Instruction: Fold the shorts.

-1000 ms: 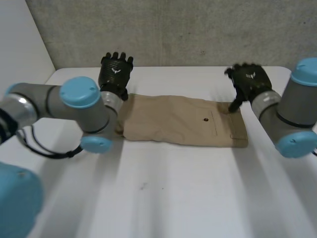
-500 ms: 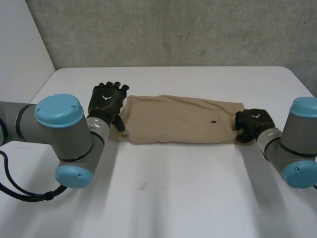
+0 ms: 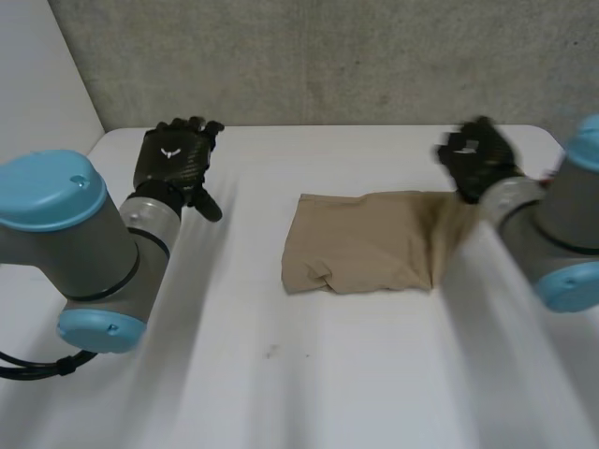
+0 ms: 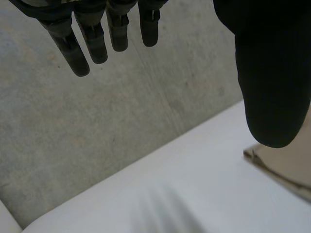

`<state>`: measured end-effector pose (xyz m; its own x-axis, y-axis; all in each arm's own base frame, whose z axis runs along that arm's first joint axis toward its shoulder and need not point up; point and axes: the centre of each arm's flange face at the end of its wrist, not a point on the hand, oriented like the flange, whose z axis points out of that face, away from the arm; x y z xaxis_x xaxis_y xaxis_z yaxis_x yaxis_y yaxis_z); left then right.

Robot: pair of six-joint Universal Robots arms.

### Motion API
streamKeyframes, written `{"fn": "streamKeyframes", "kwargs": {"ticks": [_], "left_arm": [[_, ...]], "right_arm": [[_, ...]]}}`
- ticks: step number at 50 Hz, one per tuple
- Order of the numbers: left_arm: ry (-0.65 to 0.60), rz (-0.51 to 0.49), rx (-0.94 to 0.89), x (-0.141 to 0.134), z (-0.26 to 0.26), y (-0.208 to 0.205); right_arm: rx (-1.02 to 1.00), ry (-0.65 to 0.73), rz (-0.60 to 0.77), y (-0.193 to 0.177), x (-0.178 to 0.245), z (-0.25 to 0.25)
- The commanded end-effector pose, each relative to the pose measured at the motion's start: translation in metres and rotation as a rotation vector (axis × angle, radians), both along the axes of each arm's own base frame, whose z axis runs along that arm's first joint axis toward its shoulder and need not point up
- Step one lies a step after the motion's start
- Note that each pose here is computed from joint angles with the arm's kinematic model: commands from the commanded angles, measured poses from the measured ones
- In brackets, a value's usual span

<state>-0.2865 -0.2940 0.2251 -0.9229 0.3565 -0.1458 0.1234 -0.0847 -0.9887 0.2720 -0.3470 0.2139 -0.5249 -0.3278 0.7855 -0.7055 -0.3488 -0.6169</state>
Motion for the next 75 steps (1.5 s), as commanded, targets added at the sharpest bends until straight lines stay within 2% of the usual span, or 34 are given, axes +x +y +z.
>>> {"fn": "streamKeyframes", "kwargs": {"ticks": [1, 4, 7, 11, 12, 15, 16, 17, 21, 27, 33, 38, 45, 48, 52, 56, 59, 62, 65, 68, 75], "left_arm": [[0.092, -0.007, -0.032, -0.005, 0.019, -0.007], [0.107, -0.014, -0.06, -0.009, 0.029, -0.01], [0.112, -0.02, -0.073, -0.013, 0.035, -0.013], [0.103, -0.032, -0.057, -0.021, 0.032, -0.019], [0.098, -0.041, -0.047, -0.026, 0.03, -0.021], [0.076, -0.08, -0.003, -0.045, 0.023, -0.02], [0.067, -0.091, 0.012, -0.051, 0.02, -0.019], [0.056, -0.099, 0.032, -0.055, 0.016, -0.019], [0.002, -0.149, 0.132, -0.074, -0.01, -0.019], [-0.072, -0.203, 0.255, -0.097, -0.053, -0.01], [-0.127, -0.195, 0.326, -0.099, -0.083, -0.008], [-0.187, -0.195, 0.414, -0.095, -0.101, -0.002], [-0.204, -0.19, 0.446, -0.091, -0.096, 0.001], [-0.196, -0.194, 0.437, -0.091, -0.082, 0.005], [-0.148, -0.196, 0.364, -0.085, -0.028, 0.011], [-0.088, -0.178, 0.282, -0.072, 0.026, 0.019], [-0.033, -0.151, 0.199, -0.049, 0.075, 0.028], [0.014, -0.094, 0.136, -0.016, 0.113, 0.034], [0.065, -0.044, 0.099, 0.012, 0.138, 0.045], [0.106, -0.02, 0.107, 0.028, 0.145, 0.056], [0.104, -0.002, 0.134, 0.038, 0.139, 0.065]], "right_arm": [[0.039, -0.018, 0.438, 0.076, 0.098, -0.025], [0.117, -0.009, 0.524, 0.1, 0.114, -0.049], [0.165, -0.025, 0.52, 0.102, 0.113, -0.058], [0.221, -0.134, 0.472, 0.098, 0.112, -0.046], [0.251, -0.223, 0.423, 0.09, 0.109, -0.033], [0.29, -0.375, 0.327, 0.069, 0.095, -0.014], [0.324, -0.497, 0.26, 0.051, 0.081, -0.001], [0.349, -0.562, 0.228, 0.042, 0.074, 0.003], [0.454, -0.722, 0.162, 0.02, 0.057, 0.003], [0.592, -0.676, 0.08, 0.007, 0.053, -0.03], [0.752, -0.582, -0.031, -0.002, 0.046, -0.076], [0.748, -0.535, -0.06, -0.008, 0.037, -0.085], [0.72, -0.438, -0.075, -0.005, 0.029, -0.082], [0.666, -0.433, -0.044, 0.001, 0.029, -0.053], [0.56, -0.479, -0.004, 0.011, 0.026, -0.004], [0.431, -0.567, 0.011, 0.019, 0.018, 0.043], [0.352, -0.678, -0.036, 0.028, 0.005, 0.077], [0.266, -0.774, -0.106, 0.042, -0.014, 0.111], [0.214, -0.806, -0.157, 0.052, -0.029, 0.129], [0.208, -0.803, -0.195, 0.063, -0.041, 0.135], [0.259, -0.776, -0.216, 0.078, -0.047, 0.136]]}}
